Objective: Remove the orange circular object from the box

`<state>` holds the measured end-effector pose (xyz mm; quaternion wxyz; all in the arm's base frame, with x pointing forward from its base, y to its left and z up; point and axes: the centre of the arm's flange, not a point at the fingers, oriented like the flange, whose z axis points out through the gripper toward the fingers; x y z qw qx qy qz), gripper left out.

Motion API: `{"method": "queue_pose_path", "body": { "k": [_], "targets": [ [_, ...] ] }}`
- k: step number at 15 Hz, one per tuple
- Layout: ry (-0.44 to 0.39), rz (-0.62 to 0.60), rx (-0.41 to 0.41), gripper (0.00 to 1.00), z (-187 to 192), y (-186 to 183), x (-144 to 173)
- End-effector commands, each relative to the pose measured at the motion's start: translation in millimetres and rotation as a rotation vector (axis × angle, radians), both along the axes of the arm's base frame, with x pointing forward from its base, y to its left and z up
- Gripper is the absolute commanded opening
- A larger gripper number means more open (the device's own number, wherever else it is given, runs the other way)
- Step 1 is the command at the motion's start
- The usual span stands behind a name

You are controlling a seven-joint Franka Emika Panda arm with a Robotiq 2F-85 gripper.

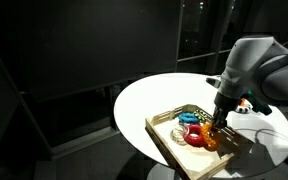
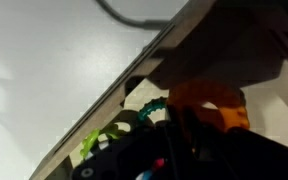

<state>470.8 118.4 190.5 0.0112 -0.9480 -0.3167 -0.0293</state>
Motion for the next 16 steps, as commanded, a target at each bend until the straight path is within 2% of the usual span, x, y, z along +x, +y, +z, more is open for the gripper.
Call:
{"method": "queue_pose_path", "body": {
  "k": [1,9,13,16],
  "targets": [
    [-0.030,-0.007,0.026,0.05,22,-11,-1],
    [-0.085,-0.089,0.091,0.05,66,-36,5],
    [-0.080,-0.163,0.068,0.04,80,-63,6],
    [-0.045,-0.224,0.029,0.04,82,-88,2]
  ]
}}
